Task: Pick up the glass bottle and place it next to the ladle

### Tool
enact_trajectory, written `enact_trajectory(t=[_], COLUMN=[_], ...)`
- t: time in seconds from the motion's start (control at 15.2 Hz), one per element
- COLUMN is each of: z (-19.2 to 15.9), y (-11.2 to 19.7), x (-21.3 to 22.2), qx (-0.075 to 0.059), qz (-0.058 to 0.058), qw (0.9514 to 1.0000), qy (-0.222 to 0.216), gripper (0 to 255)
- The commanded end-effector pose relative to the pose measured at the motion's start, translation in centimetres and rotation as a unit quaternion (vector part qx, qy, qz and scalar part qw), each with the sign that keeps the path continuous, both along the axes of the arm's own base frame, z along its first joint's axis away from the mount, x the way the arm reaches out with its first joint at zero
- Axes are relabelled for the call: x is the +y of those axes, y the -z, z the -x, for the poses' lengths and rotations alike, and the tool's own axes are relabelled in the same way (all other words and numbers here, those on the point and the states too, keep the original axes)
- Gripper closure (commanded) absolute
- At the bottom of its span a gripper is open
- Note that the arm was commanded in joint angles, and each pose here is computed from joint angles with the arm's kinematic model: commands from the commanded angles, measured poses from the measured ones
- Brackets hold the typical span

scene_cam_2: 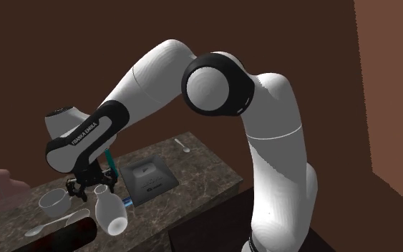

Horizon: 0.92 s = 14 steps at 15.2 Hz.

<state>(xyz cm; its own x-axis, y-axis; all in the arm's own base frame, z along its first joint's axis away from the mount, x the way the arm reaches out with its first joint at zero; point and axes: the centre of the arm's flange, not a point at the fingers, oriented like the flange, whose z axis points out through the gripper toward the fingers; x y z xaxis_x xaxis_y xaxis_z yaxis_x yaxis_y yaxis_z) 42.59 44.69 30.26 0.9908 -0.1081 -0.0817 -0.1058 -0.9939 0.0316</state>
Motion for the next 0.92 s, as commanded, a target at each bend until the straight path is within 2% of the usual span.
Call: enact_trajectory(t=[0.0,0.07,0.33,0.86], z=[0.0,0.0,-0.4,-0.4], y=[0.0,0.0,-5.0,-5.0], x=[0.0,0.0,0.1,0.1], qx=[0.0,0.0,0.0,0.0], qz=[0.0,0.0,0.0,0.0], qw=[1.0,1.0,1.0,1.0], qy=[0.0,0.0,0.0,0.0], gripper=[0,0,0,0])
